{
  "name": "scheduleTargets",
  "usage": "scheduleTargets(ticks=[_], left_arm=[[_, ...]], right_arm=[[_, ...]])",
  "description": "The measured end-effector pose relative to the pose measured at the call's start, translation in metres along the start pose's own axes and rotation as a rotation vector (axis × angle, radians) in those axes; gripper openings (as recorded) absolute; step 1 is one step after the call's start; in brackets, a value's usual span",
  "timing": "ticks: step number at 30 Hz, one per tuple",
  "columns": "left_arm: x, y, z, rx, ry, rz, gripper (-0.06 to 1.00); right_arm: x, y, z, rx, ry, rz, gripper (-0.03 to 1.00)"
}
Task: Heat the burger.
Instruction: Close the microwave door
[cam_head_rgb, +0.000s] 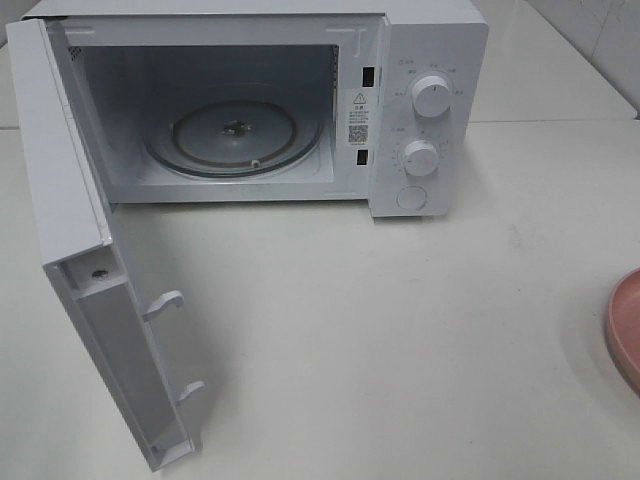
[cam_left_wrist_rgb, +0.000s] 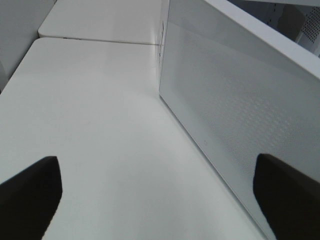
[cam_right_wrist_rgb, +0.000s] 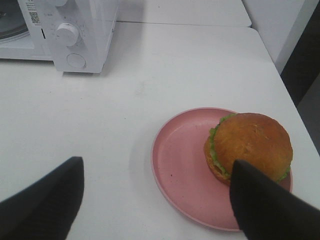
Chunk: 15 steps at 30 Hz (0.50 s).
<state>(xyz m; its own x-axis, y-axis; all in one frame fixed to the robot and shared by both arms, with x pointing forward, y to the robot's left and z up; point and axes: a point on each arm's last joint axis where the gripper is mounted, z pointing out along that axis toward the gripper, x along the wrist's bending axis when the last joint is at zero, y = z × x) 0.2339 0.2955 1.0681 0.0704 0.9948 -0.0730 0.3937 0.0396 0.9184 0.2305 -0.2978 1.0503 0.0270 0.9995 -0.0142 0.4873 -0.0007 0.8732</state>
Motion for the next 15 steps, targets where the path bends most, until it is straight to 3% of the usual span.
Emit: scheduleTargets(ticks=[5,6,7,9,10,12,13,14,15], left_arm=[[0.001,0.014,0.015,0.01,0.003,-0.007,0.84],[0.001,0.019,0.022,0.027,0.006,-0.009,0.75],[0.001,0.019,0.022,0.027,0.006,-0.009,0.75],[0.002,0.025,0.036,0.064,0.011,-0.013,0.6],[0.002,0.025,0.036,0.064,0.011,-0.013,0.6],[0.003,0.031,0.05,0.104,0.022,-0.01,0.44],[0.003,0.031,0.05,0.104,0.022,-0.01,0.44],[0.005,0.034,0.06,0.122,0.03,-0.007,0.3],[0.005,0.034,0.06,0.122,0.03,-0.007,0.3]], right_arm=[[0.0,0.0,0.0,0.0,0.0,0.0,0.76],[0.0,0.0,0.0,0.0,0.0,0.0,0.76],[0.0,0.0,0.0,0.0,0.0,0.0,0.76],[0.0,0.0,0.0,0.0,0.0,0.0,0.76],[0.0,0.0,0.0,0.0,0.0,0.0,0.76],[0.0,0.0,0.0,0.0,0.0,0.0,0.76],[0.0,0.0,0.0,0.0,0.0,0.0,0.76],[0.0,0.0,0.0,0.0,0.0,0.0,0.76],[0.0,0.0,0.0,0.0,0.0,0.0,0.76]])
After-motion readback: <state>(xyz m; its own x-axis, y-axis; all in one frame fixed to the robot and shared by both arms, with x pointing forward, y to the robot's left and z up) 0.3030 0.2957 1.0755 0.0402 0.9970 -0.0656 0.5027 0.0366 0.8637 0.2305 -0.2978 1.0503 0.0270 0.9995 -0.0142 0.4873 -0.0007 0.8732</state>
